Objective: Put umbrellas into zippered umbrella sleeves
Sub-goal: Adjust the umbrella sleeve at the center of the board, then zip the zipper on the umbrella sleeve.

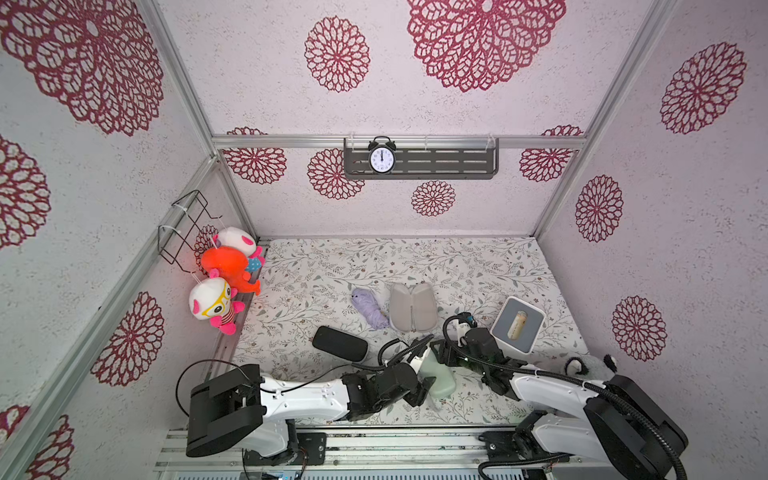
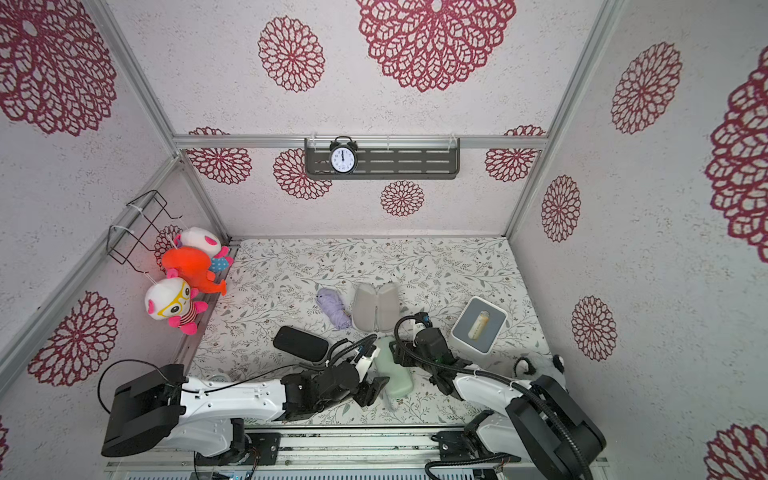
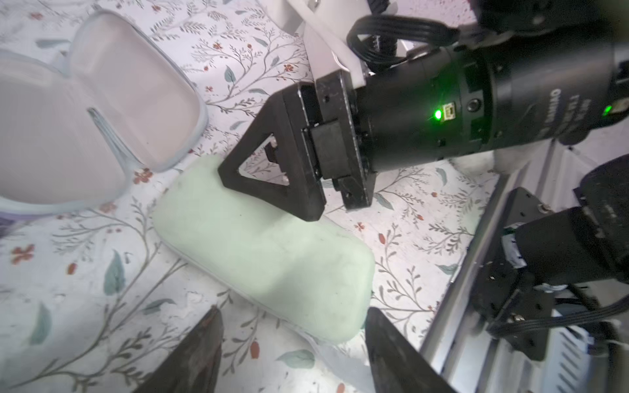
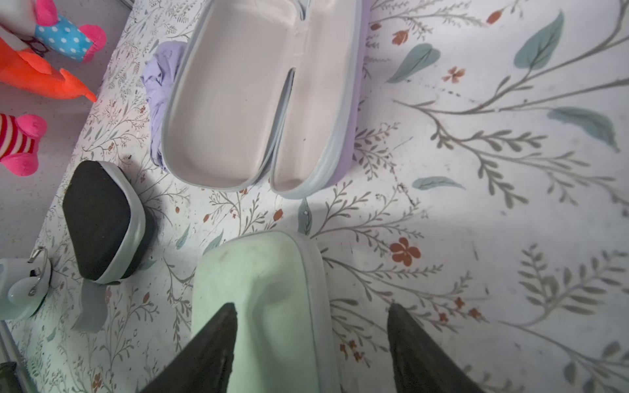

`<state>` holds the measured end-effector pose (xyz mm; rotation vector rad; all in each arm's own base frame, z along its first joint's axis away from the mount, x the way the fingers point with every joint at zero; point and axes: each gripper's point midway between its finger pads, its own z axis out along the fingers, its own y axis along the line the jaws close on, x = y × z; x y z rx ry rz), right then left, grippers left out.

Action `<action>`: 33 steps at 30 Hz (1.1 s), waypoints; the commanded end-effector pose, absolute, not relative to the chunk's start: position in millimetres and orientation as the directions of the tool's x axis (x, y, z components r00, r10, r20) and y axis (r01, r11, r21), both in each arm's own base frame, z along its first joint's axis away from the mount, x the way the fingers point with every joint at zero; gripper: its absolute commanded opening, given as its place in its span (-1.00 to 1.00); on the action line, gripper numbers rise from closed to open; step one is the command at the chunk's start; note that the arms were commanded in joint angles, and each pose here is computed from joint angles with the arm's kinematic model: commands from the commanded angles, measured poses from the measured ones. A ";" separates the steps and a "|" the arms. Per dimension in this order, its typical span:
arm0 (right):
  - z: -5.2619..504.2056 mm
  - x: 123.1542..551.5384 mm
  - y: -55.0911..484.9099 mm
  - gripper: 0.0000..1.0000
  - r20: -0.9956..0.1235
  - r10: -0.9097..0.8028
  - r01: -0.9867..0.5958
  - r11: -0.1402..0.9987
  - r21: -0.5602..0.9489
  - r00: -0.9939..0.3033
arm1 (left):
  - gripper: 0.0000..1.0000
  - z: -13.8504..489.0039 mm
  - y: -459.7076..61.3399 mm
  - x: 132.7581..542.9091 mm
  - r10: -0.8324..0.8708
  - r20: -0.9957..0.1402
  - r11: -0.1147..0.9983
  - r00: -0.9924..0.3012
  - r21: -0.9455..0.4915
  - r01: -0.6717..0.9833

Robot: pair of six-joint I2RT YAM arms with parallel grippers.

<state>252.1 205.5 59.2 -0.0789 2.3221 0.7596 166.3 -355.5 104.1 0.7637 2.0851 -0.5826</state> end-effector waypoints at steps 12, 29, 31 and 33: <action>64.0 252.9 222.1 0.26 -0.656 0.107 -0.379 0.742 0.553 -0.747 | 0.33 75.6 -399.4 136.3 0.710 -0.703 0.359 0.044 0.414 0.836; 50.6 242.9 223.5 0.16 -0.623 0.077 -0.381 0.731 0.566 -0.778 | 0.32 49.9 -416.9 118.4 0.808 -0.588 0.243 0.036 0.388 0.889; 49.2 242.6 223.8 0.16 -0.621 0.075 -0.381 0.731 0.567 -0.780 | 0.32 45.2 -414.3 120.0 0.830 -0.557 0.236 0.041 0.416 0.878; 47.8 242.1 224.4 0.16 -0.618 0.073 -0.381 0.729 0.569 -0.783 | 0.32 40.1 -411.9 118.8 0.843 -0.537 0.231 0.035 0.420 0.878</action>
